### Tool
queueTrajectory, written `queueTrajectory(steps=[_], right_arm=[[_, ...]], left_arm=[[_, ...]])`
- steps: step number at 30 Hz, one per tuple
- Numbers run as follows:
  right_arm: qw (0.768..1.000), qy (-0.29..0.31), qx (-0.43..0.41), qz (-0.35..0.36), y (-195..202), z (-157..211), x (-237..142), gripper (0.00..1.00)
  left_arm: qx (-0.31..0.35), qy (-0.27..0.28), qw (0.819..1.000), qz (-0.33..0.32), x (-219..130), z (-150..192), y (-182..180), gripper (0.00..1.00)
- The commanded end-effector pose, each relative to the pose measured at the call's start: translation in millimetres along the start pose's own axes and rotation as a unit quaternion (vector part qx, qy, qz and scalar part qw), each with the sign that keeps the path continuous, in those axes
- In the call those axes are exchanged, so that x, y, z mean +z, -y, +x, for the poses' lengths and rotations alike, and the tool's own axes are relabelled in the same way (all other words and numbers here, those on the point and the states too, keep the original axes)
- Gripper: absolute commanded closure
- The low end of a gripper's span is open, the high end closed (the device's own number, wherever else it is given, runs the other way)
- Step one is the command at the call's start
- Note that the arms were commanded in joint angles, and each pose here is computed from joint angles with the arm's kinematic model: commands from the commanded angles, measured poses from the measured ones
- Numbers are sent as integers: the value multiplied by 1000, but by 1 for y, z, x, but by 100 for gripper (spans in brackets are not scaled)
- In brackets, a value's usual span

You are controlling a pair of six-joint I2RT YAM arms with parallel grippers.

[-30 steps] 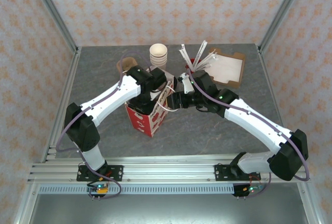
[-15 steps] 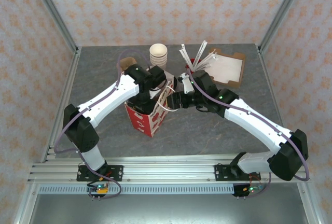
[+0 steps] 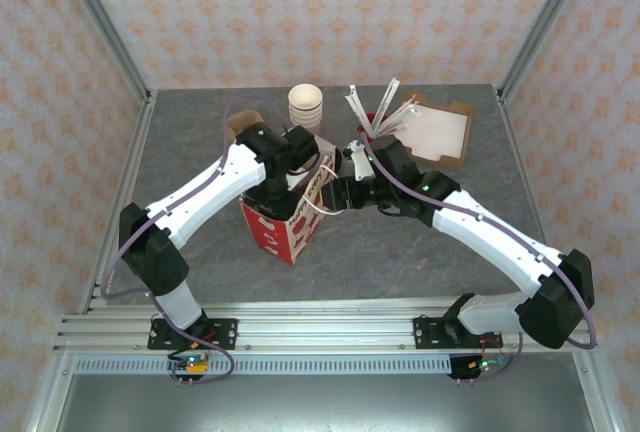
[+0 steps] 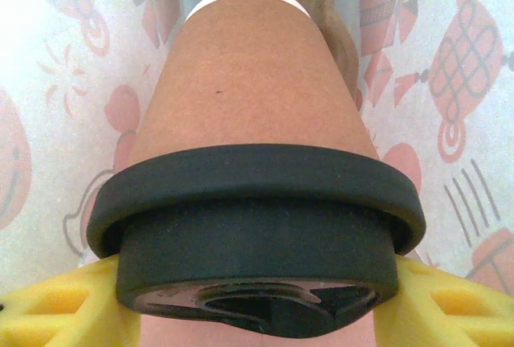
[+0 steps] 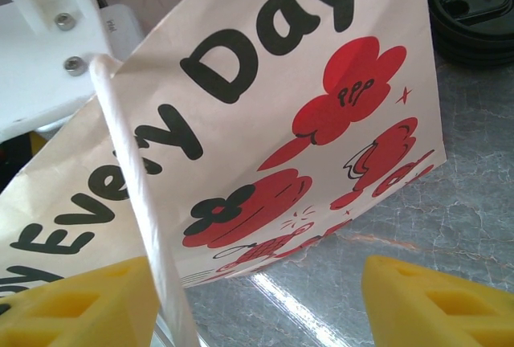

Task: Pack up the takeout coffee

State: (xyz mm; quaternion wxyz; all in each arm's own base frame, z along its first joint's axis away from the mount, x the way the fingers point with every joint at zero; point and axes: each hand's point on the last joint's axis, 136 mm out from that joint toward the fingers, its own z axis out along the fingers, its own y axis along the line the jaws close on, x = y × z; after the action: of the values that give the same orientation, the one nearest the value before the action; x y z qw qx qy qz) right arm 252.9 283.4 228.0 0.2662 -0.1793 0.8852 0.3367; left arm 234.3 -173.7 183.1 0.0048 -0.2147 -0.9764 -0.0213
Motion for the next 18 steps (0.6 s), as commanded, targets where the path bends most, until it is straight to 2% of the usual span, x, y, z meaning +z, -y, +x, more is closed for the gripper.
queueTrajectory(steps=[1,18], right_arm=[[1000,11,-11,-1,-5,-7,-4,33],[999,26,-19,11,-4,-15,-9,33]], left_arm=[[-2,4,1000,-14,-14,14,-11,65],[-1,75,997,-13,-69,7,-16,65]])
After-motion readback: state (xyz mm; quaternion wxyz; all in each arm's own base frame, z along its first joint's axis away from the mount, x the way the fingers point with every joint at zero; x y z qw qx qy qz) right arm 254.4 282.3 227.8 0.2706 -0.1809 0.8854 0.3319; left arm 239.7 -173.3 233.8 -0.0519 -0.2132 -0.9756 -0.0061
